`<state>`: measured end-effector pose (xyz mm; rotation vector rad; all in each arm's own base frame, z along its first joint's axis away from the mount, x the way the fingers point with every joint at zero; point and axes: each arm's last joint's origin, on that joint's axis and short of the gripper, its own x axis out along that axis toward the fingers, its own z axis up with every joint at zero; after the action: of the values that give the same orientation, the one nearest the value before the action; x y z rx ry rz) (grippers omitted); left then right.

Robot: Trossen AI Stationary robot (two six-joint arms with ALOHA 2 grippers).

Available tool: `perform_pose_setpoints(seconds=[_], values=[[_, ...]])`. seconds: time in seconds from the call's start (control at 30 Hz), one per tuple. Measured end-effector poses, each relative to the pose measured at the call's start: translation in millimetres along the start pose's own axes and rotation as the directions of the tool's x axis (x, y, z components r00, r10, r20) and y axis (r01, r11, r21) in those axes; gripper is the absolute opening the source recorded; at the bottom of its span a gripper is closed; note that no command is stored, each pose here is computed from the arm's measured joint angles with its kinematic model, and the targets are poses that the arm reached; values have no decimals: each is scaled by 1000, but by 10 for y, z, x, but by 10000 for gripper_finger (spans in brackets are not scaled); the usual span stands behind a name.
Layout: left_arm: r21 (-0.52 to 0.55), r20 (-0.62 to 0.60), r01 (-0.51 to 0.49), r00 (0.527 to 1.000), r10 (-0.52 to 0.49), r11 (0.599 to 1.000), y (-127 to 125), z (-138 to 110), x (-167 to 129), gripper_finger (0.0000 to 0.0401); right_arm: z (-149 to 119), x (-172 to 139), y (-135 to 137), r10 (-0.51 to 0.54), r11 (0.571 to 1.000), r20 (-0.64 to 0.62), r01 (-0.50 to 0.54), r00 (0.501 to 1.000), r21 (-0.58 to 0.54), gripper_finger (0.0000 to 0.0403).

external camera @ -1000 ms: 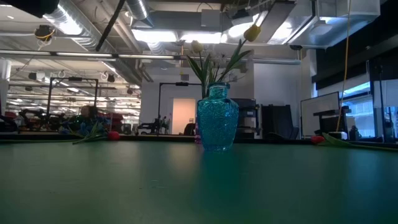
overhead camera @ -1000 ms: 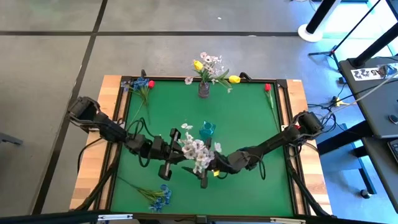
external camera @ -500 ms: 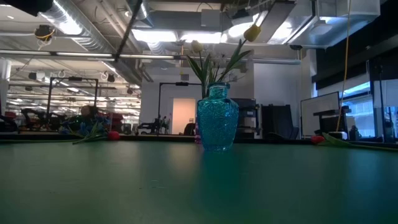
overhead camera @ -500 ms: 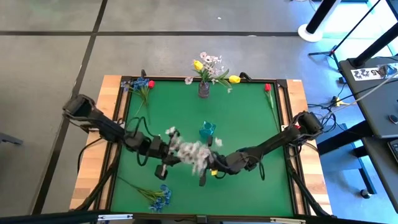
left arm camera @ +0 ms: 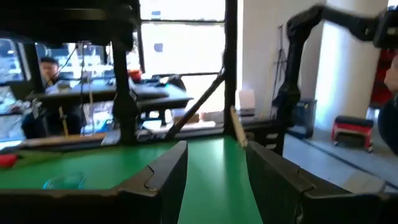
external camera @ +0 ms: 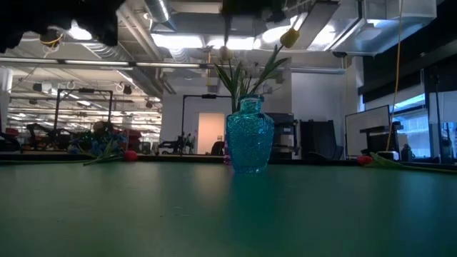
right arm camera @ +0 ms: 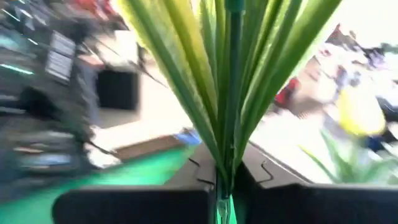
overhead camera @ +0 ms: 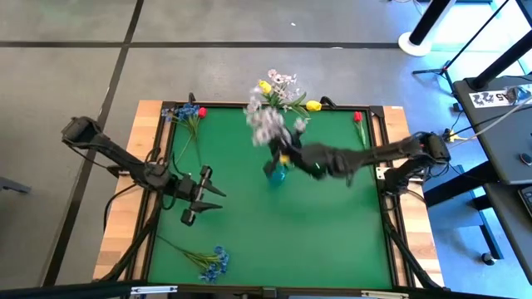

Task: Sort flowers into vase by color
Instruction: Put the white flower into the violet vase

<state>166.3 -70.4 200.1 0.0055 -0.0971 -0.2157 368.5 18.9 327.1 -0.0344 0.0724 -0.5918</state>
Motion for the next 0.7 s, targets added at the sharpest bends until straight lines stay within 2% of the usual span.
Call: perform_pose_setpoints(seconds=[0.13,0.23,0.33,0.53,0.7], values=[[9,-31,-35,999,35,999,72,-114,-52,160,-60,257,-344,8,1000,-47,-8,999,16,13],[44,-46,-64,997,66,997,126,-144,-56,160,-63,354,-501,27,999,-50,-25,998,38,17],[92,-65,-100,992,107,991,196,-166,-51,161,-34,397,-639,41,998,-49,-39,998,45,21],[109,-62,-232,969,239,967,429,-166,-49,160,-28,472,-890,92,995,-81,-88,992,49,12],[156,-75,-310,943,324,938,630,-181,-72,160,45,530,-1062,99,994,-93,-94,991,56,22]])
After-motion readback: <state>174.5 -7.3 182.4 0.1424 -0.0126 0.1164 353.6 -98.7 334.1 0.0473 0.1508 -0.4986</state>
